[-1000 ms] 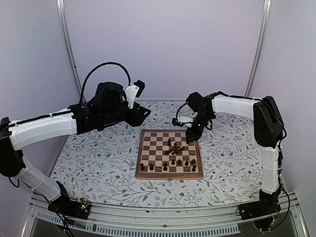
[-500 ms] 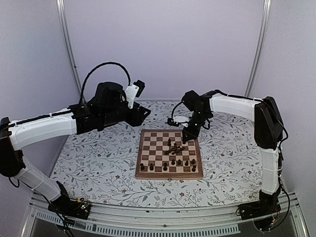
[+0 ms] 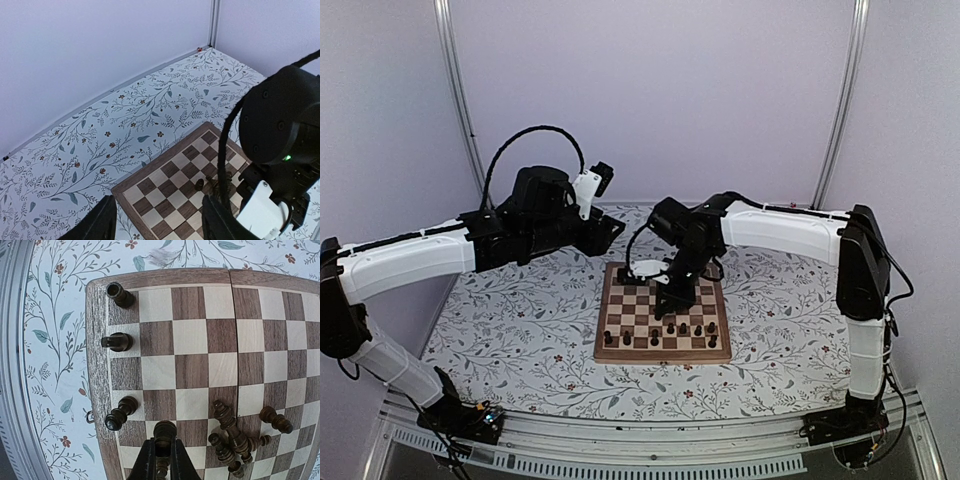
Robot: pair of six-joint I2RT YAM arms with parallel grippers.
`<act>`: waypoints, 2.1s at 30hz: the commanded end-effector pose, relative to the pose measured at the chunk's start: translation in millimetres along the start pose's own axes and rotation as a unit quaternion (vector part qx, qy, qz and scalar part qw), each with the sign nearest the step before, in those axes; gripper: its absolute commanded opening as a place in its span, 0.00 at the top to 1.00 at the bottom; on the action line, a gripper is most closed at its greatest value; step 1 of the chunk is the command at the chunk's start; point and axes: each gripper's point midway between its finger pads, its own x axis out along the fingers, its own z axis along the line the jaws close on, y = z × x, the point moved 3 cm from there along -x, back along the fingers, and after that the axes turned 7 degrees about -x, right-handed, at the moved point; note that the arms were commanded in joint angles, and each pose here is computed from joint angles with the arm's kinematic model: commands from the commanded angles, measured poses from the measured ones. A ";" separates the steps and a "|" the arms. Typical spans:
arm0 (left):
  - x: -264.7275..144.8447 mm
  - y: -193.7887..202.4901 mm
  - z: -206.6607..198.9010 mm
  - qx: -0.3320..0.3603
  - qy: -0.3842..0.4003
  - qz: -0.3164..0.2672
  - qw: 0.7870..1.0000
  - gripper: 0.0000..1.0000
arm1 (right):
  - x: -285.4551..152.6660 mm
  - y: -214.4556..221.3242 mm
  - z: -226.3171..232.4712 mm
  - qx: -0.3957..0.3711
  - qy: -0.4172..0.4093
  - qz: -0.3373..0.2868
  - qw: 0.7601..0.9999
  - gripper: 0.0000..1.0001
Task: Set up the chess pieces on the board
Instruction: Place the chess piece on the chessboard, then pick up the chess piece from the chessboard.
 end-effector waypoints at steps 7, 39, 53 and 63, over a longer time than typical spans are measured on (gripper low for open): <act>-10.3 -17.7 -1.7 0.001 0.002 -0.024 1.000 0.40 | 21.5 -8.5 9.7 -0.010 -0.034 0.008 0.999 0.93; -12.2 -18.9 -0.3 0.003 -0.001 -0.027 1.000 0.40 | 25.5 -9.3 6.5 -0.011 -0.012 0.026 1.000 0.63; -7.3 -12.9 3.7 0.038 -0.017 -0.001 0.999 0.43 | -29.0 43.0 -55.7 0.039 0.064 -0.034 0.997 0.63; 11.3 51.5 -76.1 0.107 0.226 0.122 0.960 0.47 | -25.4 90.9 -73.2 0.076 0.092 -0.071 0.990 0.63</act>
